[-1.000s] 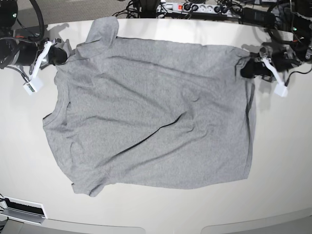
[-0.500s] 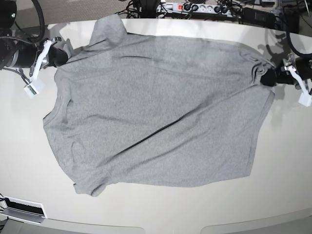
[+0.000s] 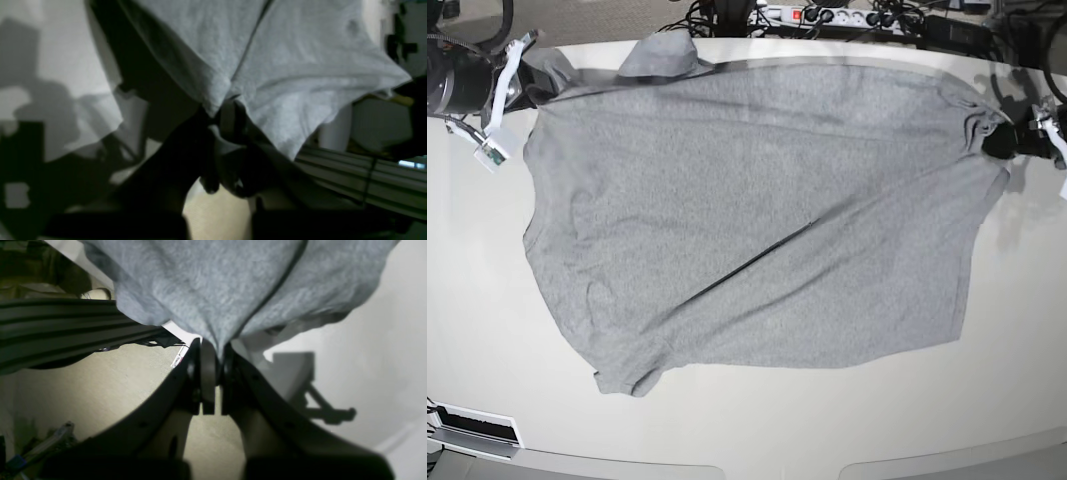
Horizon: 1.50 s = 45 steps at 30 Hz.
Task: Layout the t-shirt on the table in an organized manner, then fold the t-shirt properly
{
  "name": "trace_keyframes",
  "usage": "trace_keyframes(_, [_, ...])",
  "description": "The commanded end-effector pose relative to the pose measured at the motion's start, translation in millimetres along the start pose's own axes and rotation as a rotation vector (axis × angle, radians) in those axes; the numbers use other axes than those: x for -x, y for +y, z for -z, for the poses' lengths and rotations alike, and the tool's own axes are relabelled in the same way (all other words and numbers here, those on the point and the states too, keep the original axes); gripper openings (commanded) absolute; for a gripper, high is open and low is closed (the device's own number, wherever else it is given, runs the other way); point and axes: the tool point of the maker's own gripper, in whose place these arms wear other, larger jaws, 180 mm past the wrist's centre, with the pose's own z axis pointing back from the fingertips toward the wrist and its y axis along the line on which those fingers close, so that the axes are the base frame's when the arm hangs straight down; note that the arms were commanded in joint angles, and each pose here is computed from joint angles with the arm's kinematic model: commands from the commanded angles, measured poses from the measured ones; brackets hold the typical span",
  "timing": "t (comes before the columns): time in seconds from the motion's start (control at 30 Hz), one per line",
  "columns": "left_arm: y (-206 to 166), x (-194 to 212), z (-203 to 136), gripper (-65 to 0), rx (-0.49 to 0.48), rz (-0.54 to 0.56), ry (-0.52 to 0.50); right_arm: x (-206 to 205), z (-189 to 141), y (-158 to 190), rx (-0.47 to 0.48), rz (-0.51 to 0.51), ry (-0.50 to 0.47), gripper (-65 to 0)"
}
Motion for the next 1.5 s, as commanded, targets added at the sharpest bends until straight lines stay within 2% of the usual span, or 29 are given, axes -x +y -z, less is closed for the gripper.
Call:
trace_keyframes(0.0, [-1,-7,-12,-65.0,-0.004,0.024,-0.003,-1,-6,3,0.0,-0.024,-0.005,-65.0])
trace_keyframes(0.13, [3,-1,-20,-65.0,-0.019,0.021,0.028,8,-8,15,-0.011,-0.041,0.028,-65.0])
trace_keyframes(0.3, [6,6,-32,-65.0,-0.033,0.03,0.099,7,-13,27,-0.013,-0.079,0.027,-65.0])
trace_keyframes(0.4, [8,6,-38,-65.0,-0.047,0.035,0.107,8,-14,29,-0.014,-0.081,0.028,-65.0])
trace_keyframes(0.63, [1,-44,-32,-65.0,-0.023,0.069,-0.091,-23,-15,24,0.001,-0.094,-0.109,-65.0])
trace_keyframes(0.8, [-6,-66,-24,-65.0,-0.006,0.095,-0.158,-40,-18,23,0.008,-0.1,-0.192,-65.0])
trace_keyframes(1.0, [0,-83,-10,-65.0,-0.062,0.134,-0.225,-57,-16,10,0.115,-0.163,-0.269,-65.0])
trace_keyframes(1.23, [10,-94,-10,-65.0,-0.126,0.165,-0.292,-64,4,5,0.143,-0.231,-0.23,-65.0])
trace_keyframes(1.47, [15,-95,-11,-65.0,-0.158,0.183,-0.299,-77,26,-30,0.156,-0.132,-0.227,-65.0])
